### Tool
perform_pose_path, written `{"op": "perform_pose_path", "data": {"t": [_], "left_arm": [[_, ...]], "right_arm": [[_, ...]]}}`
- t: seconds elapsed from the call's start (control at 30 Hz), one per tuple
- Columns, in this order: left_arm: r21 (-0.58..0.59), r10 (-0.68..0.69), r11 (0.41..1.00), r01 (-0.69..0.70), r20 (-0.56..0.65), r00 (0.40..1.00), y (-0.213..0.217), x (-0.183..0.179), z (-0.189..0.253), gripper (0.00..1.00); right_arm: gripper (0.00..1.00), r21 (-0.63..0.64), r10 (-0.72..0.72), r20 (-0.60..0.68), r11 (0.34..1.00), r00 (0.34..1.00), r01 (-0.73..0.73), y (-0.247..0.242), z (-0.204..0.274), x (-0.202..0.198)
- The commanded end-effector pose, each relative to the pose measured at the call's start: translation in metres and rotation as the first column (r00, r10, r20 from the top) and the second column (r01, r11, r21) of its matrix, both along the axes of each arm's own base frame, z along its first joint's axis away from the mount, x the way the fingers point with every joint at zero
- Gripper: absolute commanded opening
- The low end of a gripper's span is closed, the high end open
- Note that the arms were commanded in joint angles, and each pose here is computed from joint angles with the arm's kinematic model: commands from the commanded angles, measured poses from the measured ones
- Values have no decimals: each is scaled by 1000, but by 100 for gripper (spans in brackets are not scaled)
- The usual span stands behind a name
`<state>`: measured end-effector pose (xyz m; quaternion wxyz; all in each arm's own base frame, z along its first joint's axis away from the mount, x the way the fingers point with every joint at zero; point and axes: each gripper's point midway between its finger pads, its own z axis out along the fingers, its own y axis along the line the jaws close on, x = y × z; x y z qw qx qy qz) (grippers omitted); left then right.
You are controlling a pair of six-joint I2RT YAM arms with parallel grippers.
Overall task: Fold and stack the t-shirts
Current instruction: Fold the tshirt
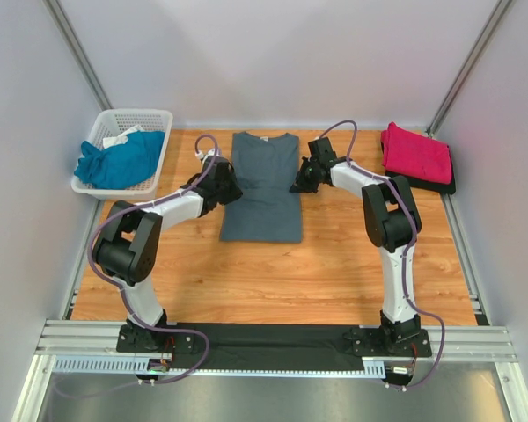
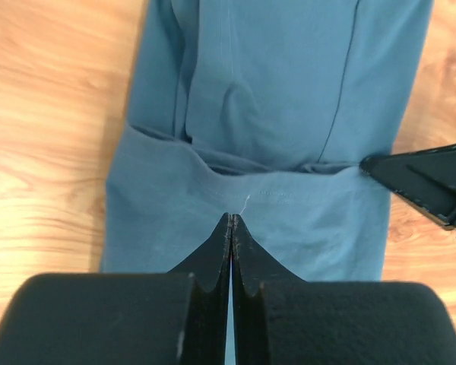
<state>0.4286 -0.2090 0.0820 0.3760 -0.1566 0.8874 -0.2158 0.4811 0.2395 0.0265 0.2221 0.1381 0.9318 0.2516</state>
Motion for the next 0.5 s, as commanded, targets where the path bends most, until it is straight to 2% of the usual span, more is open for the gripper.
{"op": "perform_pose_path", "data": {"t": [0.0,0.47], "left_arm": [[-64,10,998,-6,70,998,-17,15,16,0],[-25,116,993,-116,5,993,-16,45,-28,0]], "right_arm": [[0,-59,-31,-24,998,999,29,-13,-18,-3],[0,-62,-19,-30,998,999,17,-12,-21,-4]]}}
